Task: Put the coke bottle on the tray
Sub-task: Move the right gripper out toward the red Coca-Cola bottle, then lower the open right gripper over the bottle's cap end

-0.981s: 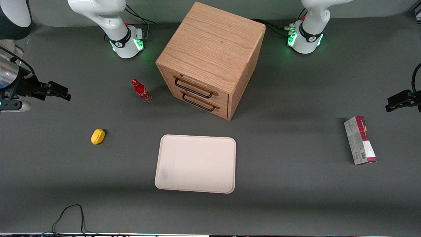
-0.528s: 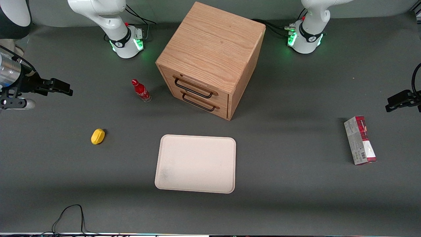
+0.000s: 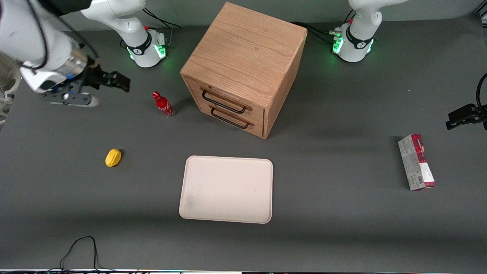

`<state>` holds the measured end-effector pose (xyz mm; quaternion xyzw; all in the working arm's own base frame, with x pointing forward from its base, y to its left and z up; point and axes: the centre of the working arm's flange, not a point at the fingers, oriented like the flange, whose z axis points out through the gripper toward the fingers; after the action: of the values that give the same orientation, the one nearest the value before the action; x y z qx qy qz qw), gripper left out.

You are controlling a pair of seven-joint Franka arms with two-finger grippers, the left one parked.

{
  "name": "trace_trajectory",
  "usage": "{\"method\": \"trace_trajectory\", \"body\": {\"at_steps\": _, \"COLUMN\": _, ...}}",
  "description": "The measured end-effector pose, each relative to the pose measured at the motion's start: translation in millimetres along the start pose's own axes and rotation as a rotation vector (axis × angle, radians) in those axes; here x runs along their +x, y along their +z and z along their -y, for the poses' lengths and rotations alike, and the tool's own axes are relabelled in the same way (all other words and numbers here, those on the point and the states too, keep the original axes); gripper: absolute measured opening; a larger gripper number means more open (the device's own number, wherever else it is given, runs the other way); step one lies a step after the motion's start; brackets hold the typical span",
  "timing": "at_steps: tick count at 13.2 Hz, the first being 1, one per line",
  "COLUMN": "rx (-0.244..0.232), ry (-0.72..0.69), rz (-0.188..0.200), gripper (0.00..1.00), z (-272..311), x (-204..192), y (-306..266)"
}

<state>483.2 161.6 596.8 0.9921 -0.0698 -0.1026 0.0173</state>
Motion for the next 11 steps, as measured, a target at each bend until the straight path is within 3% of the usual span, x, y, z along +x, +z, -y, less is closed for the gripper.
{"method": "trace_trajectory", "body": {"at_steps": 4, "rx": 0.006, "ry": 0.009, "rz": -0.002, "gripper": 1.0, "z": -6.1, "x": -9.1, "y": -4.0}}
{"method": "trace_trajectory", "body": {"at_steps": 8, "rx": 0.024, "ry": -0.052, "rz": 0.037, "gripper": 1.0, "z": -20.4, "x": -25.7, "y": 17.8}}
{"method": "trace_trajectory", "body": {"at_steps": 11, "rx": 0.044, "ry": -0.075, "rz": 0.018, "gripper": 1.0, "z": -46.3, "x": -55.6, "y": 61.7}}
